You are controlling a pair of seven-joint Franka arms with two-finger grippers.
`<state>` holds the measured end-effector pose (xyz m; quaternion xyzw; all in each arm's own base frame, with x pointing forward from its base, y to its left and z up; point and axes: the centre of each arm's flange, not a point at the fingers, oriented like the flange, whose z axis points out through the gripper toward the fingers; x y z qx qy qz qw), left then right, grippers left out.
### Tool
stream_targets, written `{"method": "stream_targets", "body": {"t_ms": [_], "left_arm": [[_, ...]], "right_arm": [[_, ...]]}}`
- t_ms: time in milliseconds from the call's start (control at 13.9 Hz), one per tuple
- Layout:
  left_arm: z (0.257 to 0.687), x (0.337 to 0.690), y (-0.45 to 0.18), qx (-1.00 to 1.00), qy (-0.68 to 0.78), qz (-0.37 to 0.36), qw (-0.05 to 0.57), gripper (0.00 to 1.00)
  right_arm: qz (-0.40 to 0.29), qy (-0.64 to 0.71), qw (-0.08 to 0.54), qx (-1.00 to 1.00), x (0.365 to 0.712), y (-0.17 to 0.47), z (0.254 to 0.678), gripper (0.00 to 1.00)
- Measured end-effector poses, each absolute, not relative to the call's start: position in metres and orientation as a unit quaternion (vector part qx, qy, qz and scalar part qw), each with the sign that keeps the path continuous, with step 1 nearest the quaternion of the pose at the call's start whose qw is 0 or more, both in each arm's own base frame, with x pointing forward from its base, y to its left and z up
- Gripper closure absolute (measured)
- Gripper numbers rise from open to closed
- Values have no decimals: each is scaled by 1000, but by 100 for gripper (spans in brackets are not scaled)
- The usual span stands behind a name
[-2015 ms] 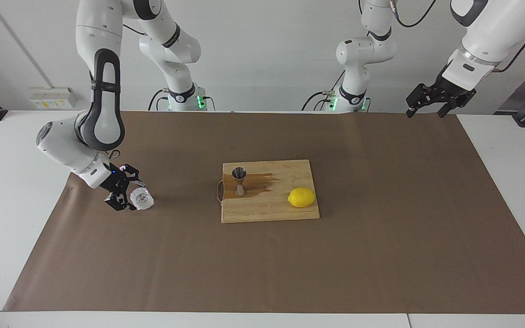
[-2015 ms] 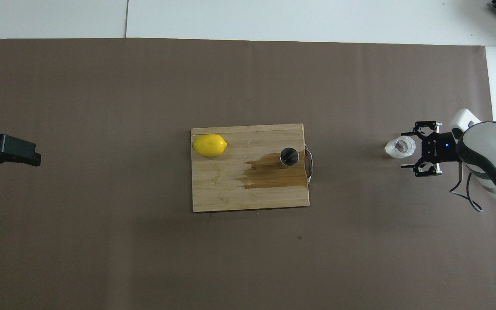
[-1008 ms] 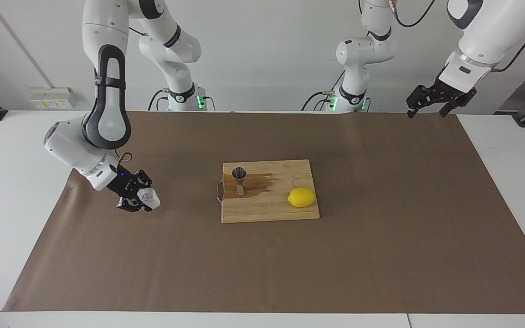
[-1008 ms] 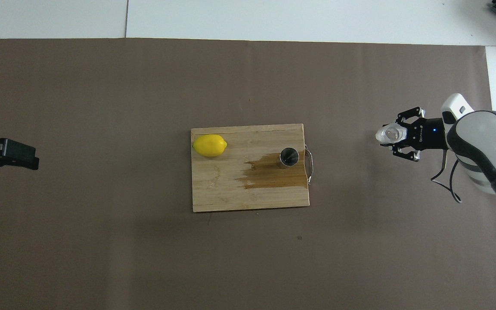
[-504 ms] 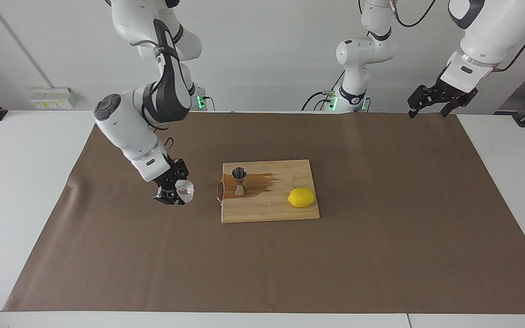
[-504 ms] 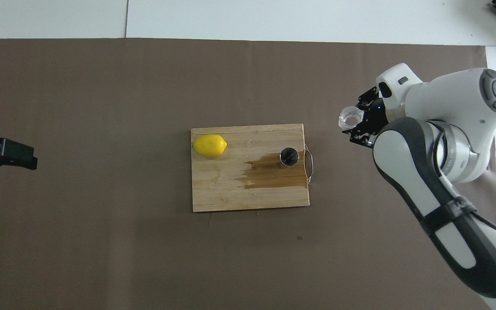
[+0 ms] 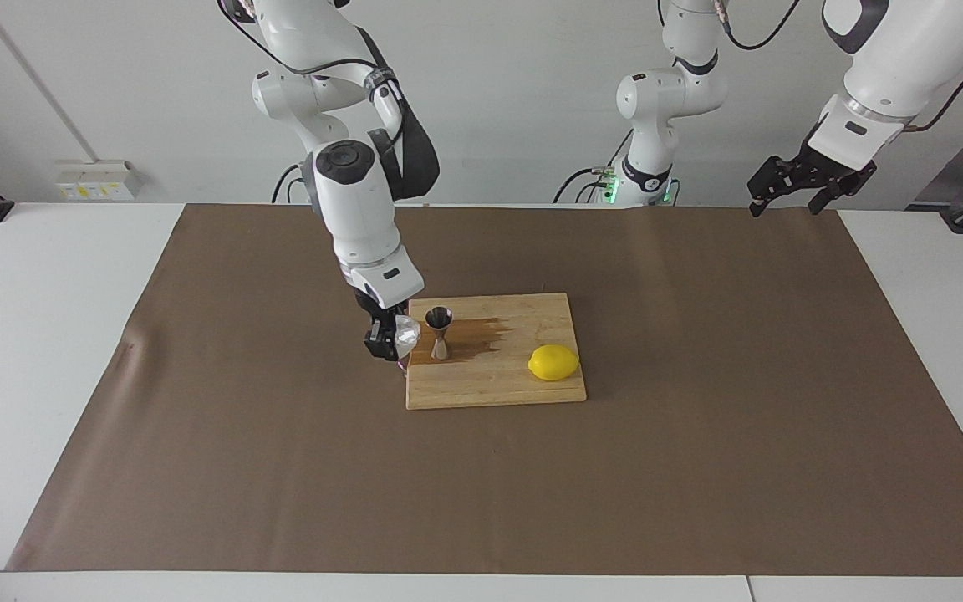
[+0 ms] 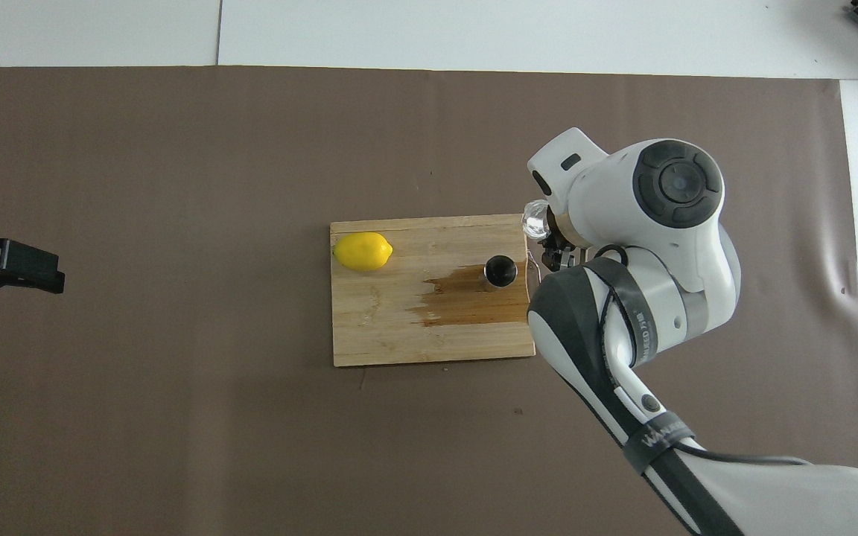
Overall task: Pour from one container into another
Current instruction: 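Lift the clear cup with the right gripper and carry it above the metal cup, then tilt the clear cup with the right gripper to pour into the metal cup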
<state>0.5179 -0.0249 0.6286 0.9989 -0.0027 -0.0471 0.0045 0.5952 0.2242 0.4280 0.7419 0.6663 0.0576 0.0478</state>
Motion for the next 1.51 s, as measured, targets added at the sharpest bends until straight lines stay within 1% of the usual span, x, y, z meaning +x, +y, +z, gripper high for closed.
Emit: {"method": "stream_targets", "body": {"t_ms": [504, 864, 1512], "left_arm": [[629, 518, -25, 999, -3, -47, 4, 0], [629, 518, -25, 999, -3, -47, 4, 0], [629, 518, -25, 999, -3, -47, 4, 0]], "right_arm": [[20, 701, 79, 708, 579, 250, 426, 50], [0, 721, 118, 683, 568, 268, 426, 50], [-46, 738, 184, 648, 531, 281, 418, 50]]}}
